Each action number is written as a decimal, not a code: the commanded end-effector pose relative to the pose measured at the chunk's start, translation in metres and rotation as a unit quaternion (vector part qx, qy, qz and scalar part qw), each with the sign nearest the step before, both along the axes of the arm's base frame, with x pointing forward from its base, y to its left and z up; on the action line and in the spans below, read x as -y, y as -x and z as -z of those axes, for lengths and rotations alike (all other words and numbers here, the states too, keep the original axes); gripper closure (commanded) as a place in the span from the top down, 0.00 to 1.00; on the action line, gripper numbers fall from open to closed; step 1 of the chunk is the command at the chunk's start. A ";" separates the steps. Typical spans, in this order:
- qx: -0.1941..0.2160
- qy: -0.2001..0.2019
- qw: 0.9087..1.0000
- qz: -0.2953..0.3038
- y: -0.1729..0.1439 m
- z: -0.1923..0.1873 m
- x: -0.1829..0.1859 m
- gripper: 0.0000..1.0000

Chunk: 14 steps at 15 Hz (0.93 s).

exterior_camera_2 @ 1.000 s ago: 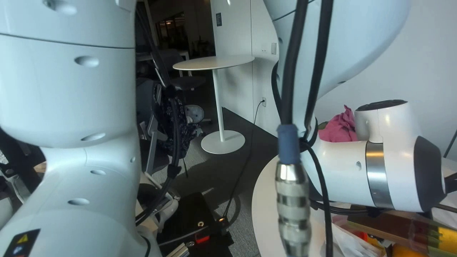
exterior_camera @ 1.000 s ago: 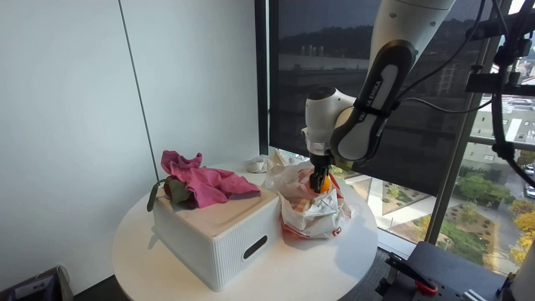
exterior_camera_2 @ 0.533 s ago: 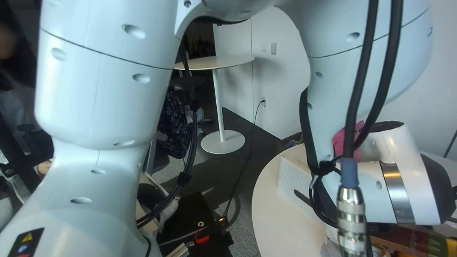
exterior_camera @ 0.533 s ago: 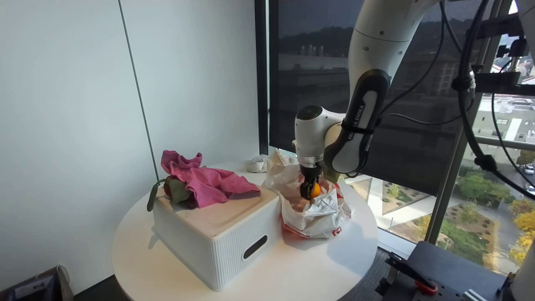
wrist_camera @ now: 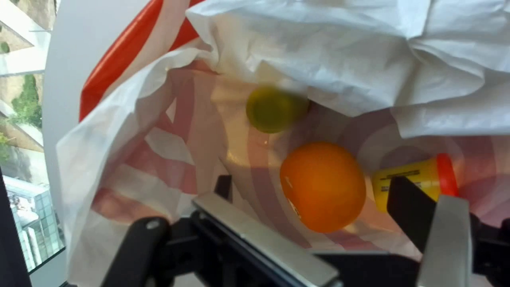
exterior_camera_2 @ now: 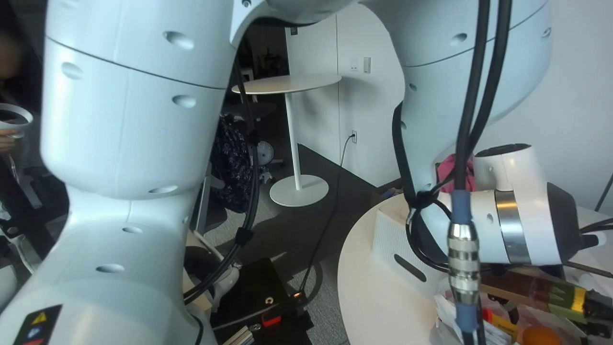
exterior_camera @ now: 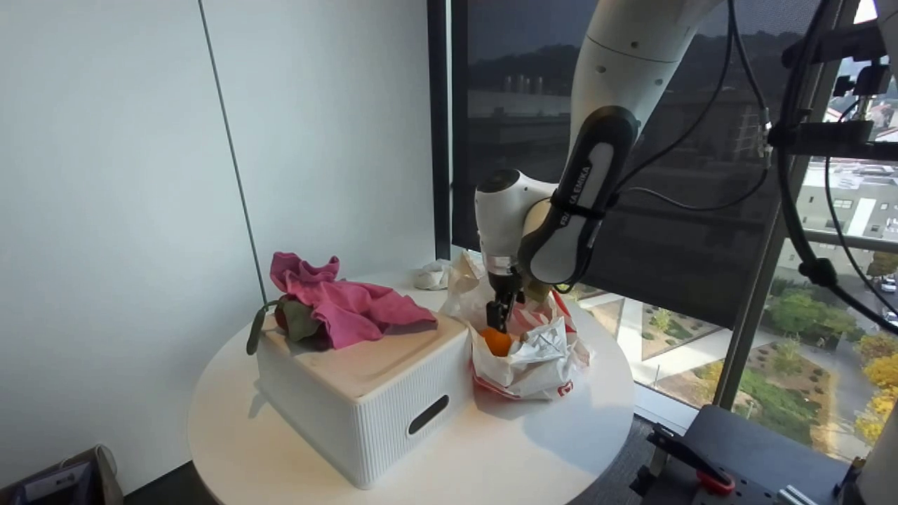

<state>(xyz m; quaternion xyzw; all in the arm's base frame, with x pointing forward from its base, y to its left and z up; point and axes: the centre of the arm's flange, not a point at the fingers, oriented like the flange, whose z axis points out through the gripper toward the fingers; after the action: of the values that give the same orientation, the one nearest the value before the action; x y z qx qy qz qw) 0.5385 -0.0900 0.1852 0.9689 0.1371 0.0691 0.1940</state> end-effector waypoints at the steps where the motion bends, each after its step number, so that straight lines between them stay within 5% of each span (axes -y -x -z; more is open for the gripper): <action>1: -0.036 -0.034 0.999 -0.016 0.013 -0.083 -0.038 0.99; 6: 0.031 -0.099 0.985 -0.141 0.003 -0.148 -0.145 1.00; 10: 0.077 -0.111 0.971 -0.197 -0.027 -0.148 -0.208 1.00; 14: 0.076 -0.162 0.962 -0.207 -0.051 -0.114 -0.220 1.00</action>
<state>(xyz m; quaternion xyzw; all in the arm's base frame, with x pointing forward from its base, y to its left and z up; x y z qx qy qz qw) 0.5561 0.1294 0.3227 0.9333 0.2969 0.1921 0.0623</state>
